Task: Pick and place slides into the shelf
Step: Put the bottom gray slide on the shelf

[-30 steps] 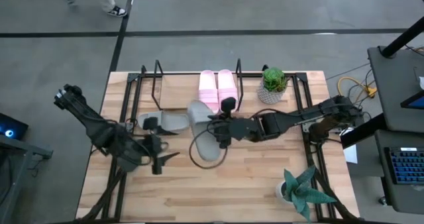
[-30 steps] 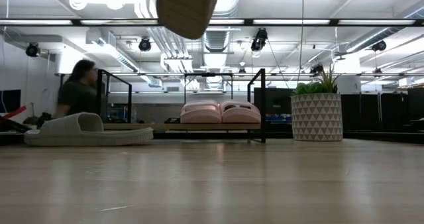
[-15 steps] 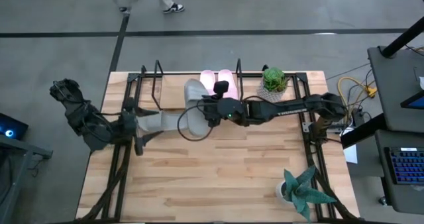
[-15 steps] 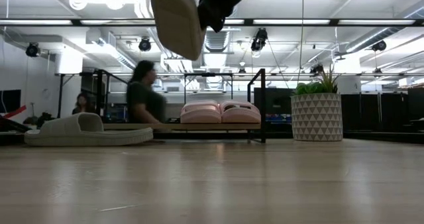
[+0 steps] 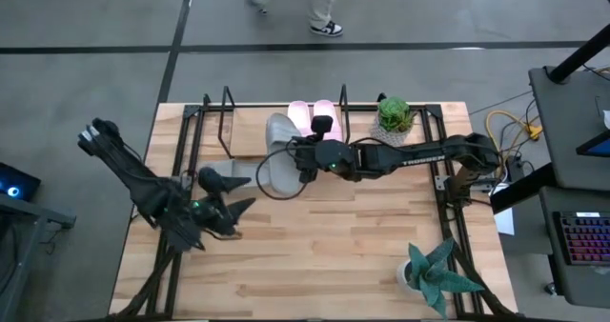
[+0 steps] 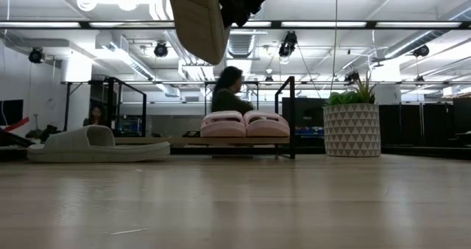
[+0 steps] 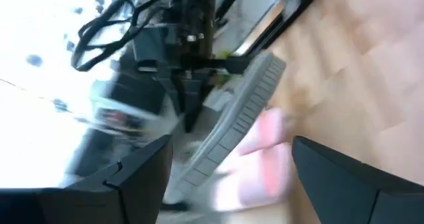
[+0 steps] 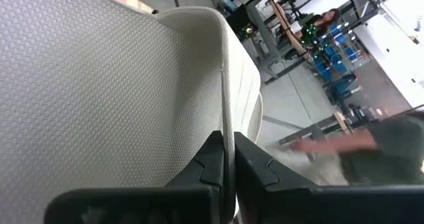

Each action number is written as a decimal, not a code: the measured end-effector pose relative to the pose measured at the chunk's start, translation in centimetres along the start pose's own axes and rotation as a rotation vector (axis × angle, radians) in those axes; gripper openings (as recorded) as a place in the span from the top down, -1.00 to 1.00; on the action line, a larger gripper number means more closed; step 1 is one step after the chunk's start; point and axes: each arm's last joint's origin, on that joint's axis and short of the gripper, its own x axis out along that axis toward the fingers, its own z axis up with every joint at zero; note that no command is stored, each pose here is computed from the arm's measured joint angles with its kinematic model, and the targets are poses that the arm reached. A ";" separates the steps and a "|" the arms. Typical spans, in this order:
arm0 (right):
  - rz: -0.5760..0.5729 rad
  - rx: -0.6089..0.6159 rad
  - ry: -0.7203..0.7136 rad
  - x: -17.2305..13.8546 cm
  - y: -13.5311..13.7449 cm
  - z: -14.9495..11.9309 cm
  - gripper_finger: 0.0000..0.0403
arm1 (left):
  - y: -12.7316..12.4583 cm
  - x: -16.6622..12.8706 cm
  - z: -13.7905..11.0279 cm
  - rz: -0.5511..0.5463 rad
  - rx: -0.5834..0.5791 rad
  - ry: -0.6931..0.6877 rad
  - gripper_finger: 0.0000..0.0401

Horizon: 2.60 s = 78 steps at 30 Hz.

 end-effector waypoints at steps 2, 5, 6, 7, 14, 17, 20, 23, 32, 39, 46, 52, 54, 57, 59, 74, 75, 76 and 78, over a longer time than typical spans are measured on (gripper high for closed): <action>0.001 0.018 0.000 0.0 0.0 0.0 0.96 | -1.2 0.6 0.6 0.068 0.109 0.032 -0.46; 0.006 0.025 0.001 -0.1 0.1 0.0 0.96 | -2.0 1.5 1.4 0.088 0.172 0.045 -0.46; 0.008 0.027 0.000 -0.1 0.1 0.0 0.96 | -2.0 1.7 1.6 0.081 0.170 0.040 -0.46; 0.010 0.028 -0.001 -0.1 0.1 0.0 0.96 | -2.0 1.9 1.8 0.070 0.171 0.035 -0.46; -0.002 0.062 0.013 0.1 -0.1 -0.2 0.96 | -1.4 2.9 2.2 0.021 0.140 0.010 -0.46; -0.040 0.079 0.037 0.4 -0.6 -0.5 0.96 | -1.8 3.3 2.5 0.001 0.154 -0.013 -0.46; -0.086 0.089 0.051 0.5 -0.9 -0.5 0.96 | -2.4 3.8 2.9 0.005 0.206 -0.014 -0.46; -0.093 0.105 0.046 0.5 -0.9 -0.5 0.96 | -3.1 4.6 3.3 0.015 0.266 -0.008 -0.46; -0.090 0.134 0.046 0.5 -0.9 -0.5 0.96 | -3.9 7.3 3.8 0.136 0.416 0.143 -0.46; -0.087 0.130 0.049 0.5 -0.8 -0.5 0.96 | -3.8 9.3 4.1 0.176 0.485 0.241 -0.46; -0.087 0.122 0.053 0.6 -0.8 -0.6 0.96 | -3.9 10.3 3.6 0.193 0.513 0.304 -0.28; -0.087 0.123 0.051 0.6 -0.8 -0.5 0.96 | -3.6 10.8 3.3 0.199 0.504 0.322 0.07; -0.089 0.121 0.052 0.5 -0.7 -0.5 0.96 | -3.6 11.0 3.2 0.202 0.504 0.333 0.18; -0.092 0.116 0.055 0.5 -0.7 -0.5 0.96 | -3.7 11.4 3.0 0.205 0.510 0.347 0.32; -0.092 0.115 0.054 0.5 -0.7 -0.5 0.96 | -3.7 11.5 2.9 0.204 0.514 0.352 0.43; -0.087 0.101 0.045 0.4 -0.7 -0.4 0.92 | -3.6 11.5 2.9 0.207 0.515 0.357 0.84; -0.088 0.091 0.043 0.3 -0.8 -0.3 0.89 | -3.6 11.5 2.9 0.210 0.512 0.358 0.84; -0.087 0.078 0.042 0.3 -0.8 -0.3 0.85 | -3.5 11.4 2.9 0.216 0.506 0.361 0.84; -0.088 0.066 0.040 0.2 -0.9 -0.2 0.76 | -2.9 11.2 2.9 0.230 0.477 0.361 0.84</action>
